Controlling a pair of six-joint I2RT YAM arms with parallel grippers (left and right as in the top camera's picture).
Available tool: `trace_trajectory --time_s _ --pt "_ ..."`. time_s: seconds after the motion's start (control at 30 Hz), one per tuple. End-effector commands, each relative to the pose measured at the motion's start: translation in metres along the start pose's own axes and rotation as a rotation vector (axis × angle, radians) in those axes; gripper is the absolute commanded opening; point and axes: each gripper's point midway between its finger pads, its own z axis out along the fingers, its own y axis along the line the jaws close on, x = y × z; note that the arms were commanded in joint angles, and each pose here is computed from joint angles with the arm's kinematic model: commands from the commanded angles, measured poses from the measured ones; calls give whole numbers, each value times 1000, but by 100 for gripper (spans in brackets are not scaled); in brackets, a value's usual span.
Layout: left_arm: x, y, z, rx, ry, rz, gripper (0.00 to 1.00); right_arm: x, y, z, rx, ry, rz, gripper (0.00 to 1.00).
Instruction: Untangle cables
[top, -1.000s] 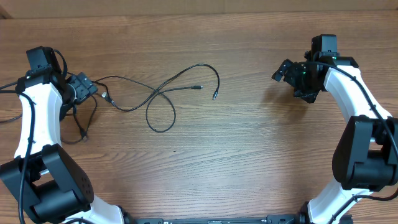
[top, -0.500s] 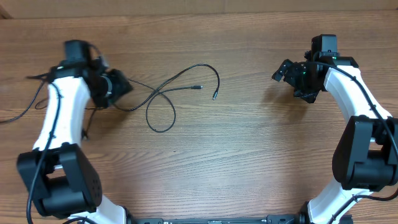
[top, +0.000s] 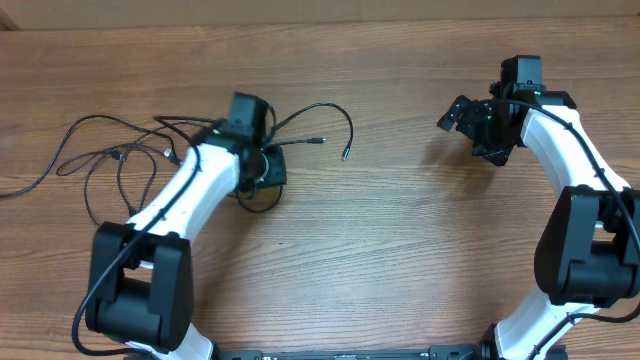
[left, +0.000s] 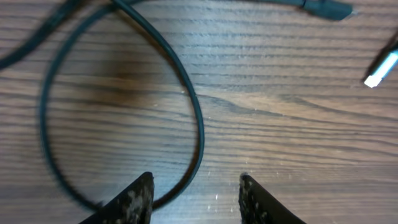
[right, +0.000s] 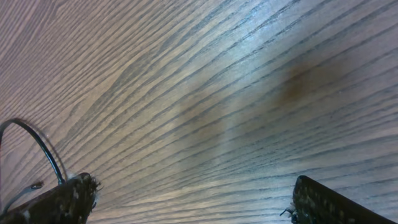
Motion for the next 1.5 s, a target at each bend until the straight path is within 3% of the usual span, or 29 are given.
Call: trace_trajectory --time_s 0.0,0.33,1.07,1.17,1.37,1.47 --pt "8 11 17 -102 -40 -44 44 -8 8 -12 -17 -38 -12 100" --pt "-5 12 42 -116 -113 -41 44 -8 8 -12 -17 -38 -12 100" --pt "4 27 75 -163 -52 -50 43 -8 8 -12 -17 -38 -11 100" --pt "4 26 75 -160 -54 -49 29 -8 8 -12 -17 -38 -11 100" --pt "2 25 71 -167 -41 -37 19 -8 8 -12 -17 -38 -12 100" --pt "2 25 71 -167 -41 -30 4 -8 8 -12 -17 -38 -11 100"
